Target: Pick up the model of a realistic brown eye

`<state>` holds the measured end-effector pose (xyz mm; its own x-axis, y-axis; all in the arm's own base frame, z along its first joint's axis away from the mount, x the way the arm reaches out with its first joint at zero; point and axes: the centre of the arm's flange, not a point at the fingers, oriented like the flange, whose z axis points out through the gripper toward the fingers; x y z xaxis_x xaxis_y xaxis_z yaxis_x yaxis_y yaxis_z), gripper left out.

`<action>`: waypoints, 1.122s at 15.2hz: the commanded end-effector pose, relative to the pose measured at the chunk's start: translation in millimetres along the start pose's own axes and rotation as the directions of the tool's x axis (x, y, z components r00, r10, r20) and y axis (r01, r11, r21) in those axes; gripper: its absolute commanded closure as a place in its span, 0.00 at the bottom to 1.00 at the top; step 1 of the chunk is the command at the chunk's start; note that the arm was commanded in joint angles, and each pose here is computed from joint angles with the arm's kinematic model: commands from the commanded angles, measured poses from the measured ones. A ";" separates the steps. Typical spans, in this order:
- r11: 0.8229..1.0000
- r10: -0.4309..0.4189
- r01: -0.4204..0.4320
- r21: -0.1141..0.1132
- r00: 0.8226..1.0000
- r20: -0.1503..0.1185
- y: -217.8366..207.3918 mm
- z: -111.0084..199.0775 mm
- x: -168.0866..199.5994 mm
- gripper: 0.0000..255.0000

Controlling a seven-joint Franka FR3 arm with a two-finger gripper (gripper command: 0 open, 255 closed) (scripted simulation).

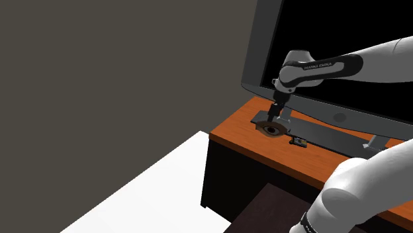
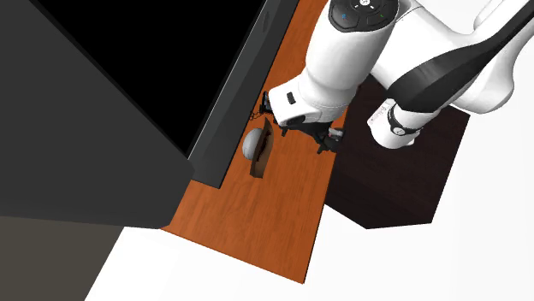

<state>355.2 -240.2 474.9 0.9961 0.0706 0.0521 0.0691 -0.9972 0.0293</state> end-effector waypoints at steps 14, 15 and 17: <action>1.000 0.003 -0.003 0.028 1.000 0.027 124.7 85.0 5.3 0.00; 1.000 0.003 -0.003 0.028 1.000 0.027 124.5 90.3 5.0 0.00; 1.000 0.003 -0.003 0.028 1.000 0.027 124.1 103.8 4.3 0.00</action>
<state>373.4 -353.8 417.3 0.9915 0.0900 0.0935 0.0908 -0.9959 -0.0052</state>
